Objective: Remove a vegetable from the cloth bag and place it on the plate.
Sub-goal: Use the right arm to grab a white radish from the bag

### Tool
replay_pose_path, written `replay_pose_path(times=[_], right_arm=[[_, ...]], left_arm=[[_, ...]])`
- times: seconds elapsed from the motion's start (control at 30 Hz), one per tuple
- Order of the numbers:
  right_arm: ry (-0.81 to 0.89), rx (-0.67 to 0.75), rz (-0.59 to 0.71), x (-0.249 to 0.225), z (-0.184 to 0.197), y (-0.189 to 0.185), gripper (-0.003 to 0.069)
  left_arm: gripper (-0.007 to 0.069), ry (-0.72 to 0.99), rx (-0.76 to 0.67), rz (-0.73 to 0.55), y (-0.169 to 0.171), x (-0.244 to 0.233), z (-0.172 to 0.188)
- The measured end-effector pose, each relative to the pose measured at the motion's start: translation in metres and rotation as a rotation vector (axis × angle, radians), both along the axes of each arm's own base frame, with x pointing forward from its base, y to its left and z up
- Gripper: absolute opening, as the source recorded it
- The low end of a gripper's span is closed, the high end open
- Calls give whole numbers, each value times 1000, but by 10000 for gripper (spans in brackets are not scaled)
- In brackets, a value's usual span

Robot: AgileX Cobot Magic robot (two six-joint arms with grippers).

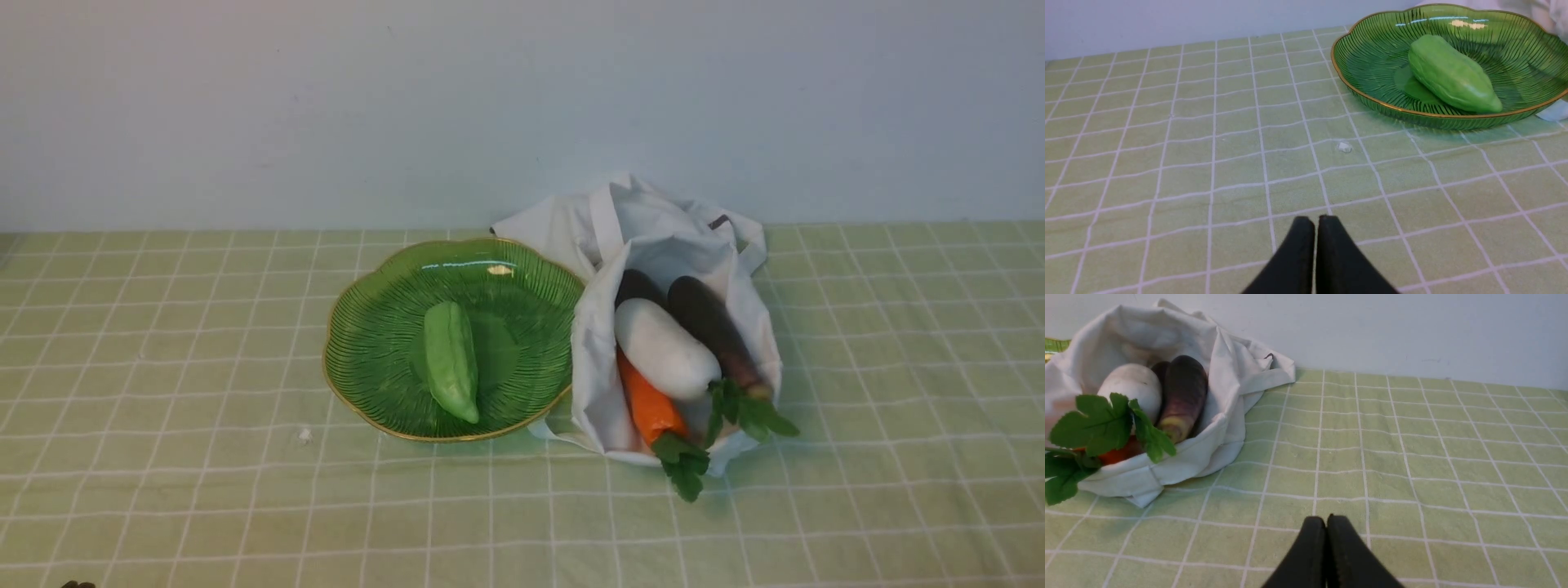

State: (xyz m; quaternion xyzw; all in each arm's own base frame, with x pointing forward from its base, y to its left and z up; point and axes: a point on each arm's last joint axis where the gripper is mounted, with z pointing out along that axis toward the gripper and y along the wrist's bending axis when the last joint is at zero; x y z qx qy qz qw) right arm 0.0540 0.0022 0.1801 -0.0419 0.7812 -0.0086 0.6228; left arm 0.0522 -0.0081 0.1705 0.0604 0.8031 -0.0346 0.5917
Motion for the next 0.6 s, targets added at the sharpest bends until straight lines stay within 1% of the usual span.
replay_pose_path(times=[0.37, 0.4, 0.53, 0.57, 0.6], right_arm=[[-16, 2, -1, 0, 1, 0, -15], [-64, 168, -12, 2, 4, 2, -15], [-138, 740, -51, 2, 15, 4, -15], [-147, 817, -57, 2, 16, 4, -15], [-147, 861, -60, 2, 17, 4, -15]], left_arm=[[-5, 0, 0, 0, 0, 0, 0], [-5, 0, 0, 0, 0, 0, 0], [-5, 0, 0, 0, 0, 0, 0], [-5, 0, 0, 0, 0, 0, 0], [-5, 0, 0, 0, 0, 0, 0]])
